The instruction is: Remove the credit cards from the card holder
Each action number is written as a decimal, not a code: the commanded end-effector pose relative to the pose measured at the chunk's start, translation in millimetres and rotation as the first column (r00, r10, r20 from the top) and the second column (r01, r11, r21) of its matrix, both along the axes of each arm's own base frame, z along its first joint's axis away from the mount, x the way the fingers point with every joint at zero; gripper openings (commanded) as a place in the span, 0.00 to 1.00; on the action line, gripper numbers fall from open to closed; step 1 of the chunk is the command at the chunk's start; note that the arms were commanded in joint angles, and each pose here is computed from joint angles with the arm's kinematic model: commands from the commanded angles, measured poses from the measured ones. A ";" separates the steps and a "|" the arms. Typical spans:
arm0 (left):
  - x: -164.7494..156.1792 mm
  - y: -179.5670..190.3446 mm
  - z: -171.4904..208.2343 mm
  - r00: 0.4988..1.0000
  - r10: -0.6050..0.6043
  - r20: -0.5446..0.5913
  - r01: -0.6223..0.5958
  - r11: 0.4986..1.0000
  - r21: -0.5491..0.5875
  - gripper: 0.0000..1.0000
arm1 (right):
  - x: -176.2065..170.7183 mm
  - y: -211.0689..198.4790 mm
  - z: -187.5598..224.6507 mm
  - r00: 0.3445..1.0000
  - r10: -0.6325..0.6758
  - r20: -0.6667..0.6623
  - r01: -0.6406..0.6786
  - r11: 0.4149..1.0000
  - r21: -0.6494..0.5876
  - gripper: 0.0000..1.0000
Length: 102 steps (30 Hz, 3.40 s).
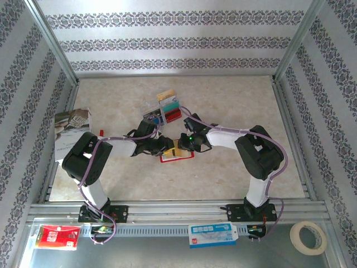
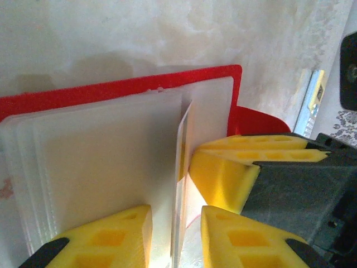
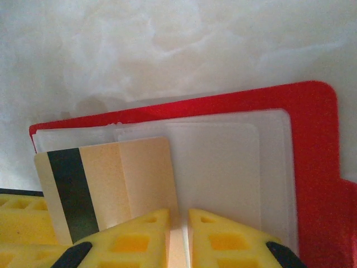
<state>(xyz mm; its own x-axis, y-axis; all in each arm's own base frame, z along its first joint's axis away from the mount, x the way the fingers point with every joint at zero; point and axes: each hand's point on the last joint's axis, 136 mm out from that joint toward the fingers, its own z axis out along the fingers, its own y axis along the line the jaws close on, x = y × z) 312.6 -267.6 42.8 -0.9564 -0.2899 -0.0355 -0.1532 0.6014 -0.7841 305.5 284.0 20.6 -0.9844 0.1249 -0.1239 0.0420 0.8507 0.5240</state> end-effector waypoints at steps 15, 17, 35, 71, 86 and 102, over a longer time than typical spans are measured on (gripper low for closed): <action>-3.0 38.3 22.5 0.996 -0.003 0.089 -0.015 0.980 0.201 0.00 | 12.8 -13.8 19.6 0.994 -0.074 0.081 0.066 0.993 0.099 0.18; -4.7 48.7 31.4 0.992 0.013 0.123 -0.042 0.971 0.236 0.00 | 16.9 -8.4 34.7 0.989 -0.076 0.124 0.054 0.984 0.170 0.19; 11.8 14.6 209.2 0.865 0.026 0.502 0.071 0.983 -0.172 0.00 | 41.2 13.6 215.4 0.886 -0.060 0.459 -0.268 0.742 0.615 0.53; 23.6 13.8 216.1 0.879 0.053 0.474 0.063 0.972 -0.226 0.00 | 33.0 15.0 265.3 0.841 -0.094 0.532 -0.355 0.646 0.676 0.43; 31.8 13.1 235.3 0.863 0.019 0.505 0.151 0.944 -0.294 0.01 | 38.0 21.8 275.8 0.845 -0.072 0.530 -0.379 0.619 0.689 0.11; 54.9 38.7 264.2 0.820 0.354 0.449 -0.082 0.850 -0.521 0.46 | 77.6 15.0 285.0 0.818 -0.438 0.373 -0.025 0.621 0.784 0.00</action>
